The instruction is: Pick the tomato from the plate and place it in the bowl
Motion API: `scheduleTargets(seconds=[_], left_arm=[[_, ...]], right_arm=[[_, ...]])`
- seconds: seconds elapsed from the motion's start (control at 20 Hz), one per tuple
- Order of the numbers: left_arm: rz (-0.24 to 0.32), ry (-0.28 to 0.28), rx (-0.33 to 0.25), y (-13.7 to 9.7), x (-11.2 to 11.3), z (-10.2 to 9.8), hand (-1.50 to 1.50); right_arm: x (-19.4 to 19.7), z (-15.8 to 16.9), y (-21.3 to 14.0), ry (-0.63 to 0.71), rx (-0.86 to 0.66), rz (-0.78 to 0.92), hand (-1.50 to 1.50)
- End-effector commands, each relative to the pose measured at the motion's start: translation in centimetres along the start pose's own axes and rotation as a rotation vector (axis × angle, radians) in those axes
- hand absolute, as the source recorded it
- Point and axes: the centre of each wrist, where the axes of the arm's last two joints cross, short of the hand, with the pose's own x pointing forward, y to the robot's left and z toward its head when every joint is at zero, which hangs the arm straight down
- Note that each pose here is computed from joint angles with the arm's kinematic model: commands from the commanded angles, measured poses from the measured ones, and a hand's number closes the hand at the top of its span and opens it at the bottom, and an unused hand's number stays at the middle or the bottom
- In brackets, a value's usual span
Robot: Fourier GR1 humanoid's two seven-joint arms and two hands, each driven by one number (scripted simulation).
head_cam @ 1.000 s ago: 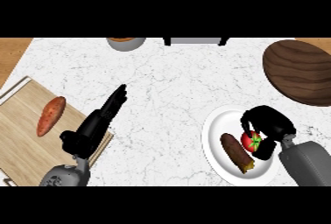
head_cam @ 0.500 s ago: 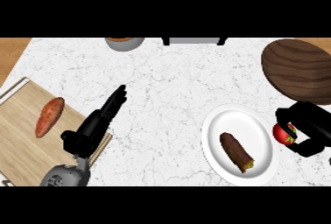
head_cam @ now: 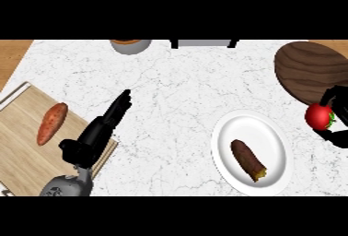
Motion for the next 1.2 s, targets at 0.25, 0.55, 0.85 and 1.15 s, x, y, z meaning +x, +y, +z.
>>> scheduleTargets(seconds=[0.25, 0.55, 0.85, 1.15], left_arm=[[0.018, -0.006, -0.023, 0.6, -0.7, -0.1, 0.00], [-0.007, -0.026, -0.049, -0.7, 0.5, -1.1, 0.00], [-0.015, -0.036, -0.062, -0.7, -0.6, -1.0, 0.00], [-0.006, -0.036, -0.089, -2.1, 0.6, -1.7, 0.00]], right_arm=[[-2.1, -4.5, -3.1, 0.146, -0.104, 0.008, 1.50], [-6.6, -3.1, -4.6, 0.172, -0.224, 0.169, 1.50], [-8.6, -4.2, -3.4, 0.230, -0.204, 0.221, 1.50], [-10.0, -2.3, -2.7, 0.414, 0.121, 0.084, 1.50]])
